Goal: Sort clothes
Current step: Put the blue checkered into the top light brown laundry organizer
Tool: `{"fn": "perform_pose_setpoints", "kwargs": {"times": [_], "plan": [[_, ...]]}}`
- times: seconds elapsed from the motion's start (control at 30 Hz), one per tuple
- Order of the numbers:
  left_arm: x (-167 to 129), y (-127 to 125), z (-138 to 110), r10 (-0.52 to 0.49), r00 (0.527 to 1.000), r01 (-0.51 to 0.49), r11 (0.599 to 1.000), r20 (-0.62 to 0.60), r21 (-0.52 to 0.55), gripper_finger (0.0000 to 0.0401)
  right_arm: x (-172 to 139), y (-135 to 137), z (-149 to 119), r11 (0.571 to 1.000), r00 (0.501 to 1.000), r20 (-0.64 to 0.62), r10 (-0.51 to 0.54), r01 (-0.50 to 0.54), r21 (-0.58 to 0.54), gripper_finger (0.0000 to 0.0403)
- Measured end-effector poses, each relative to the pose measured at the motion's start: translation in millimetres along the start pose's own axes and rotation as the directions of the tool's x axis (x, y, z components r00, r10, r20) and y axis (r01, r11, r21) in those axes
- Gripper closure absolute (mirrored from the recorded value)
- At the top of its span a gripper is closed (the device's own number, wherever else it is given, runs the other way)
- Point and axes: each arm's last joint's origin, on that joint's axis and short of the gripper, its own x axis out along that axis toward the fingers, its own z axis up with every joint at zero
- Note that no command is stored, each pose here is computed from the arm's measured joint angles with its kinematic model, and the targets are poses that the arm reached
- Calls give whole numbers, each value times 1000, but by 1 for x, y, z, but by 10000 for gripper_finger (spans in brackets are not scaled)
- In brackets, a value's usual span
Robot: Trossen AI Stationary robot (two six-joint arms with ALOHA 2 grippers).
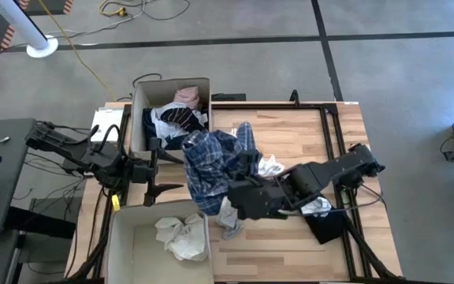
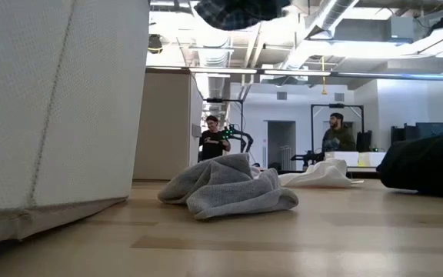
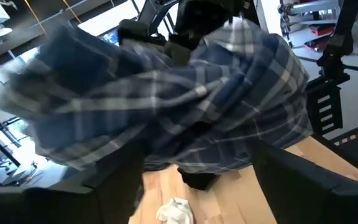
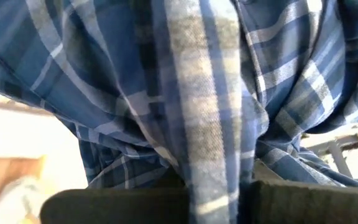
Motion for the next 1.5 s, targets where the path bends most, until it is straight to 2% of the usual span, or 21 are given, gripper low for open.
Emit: {"fn": "perform_pose_setpoints", "kwargs": {"times": [0.2, 0.47, 0.63, 0.87, 1.0, 1.5], "plan": [[-2, 3, 1, 14, 1000, -13, 999, 7, -33, 89, 6, -10, 7, 999, 998, 53, -33, 35, -32, 377], [2, 6, -5, 35, 999, -35, 994, -4, -108, 87, 5, -12, 14, 996, 993, 111, -50, 57, -65, 377], [9, 1, -14, 5, 1000, -1, 987, 28, -159, 87, 5, -12, 15, 995, 992, 116, -58, 66, -74, 377], [13, -5, -24, 21, 997, -7, 985, 80, -173, 87, 3, -9, 15, 995, 991, 120, -52, 61, -78, 377], [14, -7, -25, -10, 993, 31, 982, 115, -184, 87, 1, -8, 16, 995, 991, 123, -49, 59, -78, 377], [21, -10, -23, -43, 987, 75, 976, 156, -207, 87, -2, -6, 18, 996, 989, 142, -47, 58, -74, 377]]}}
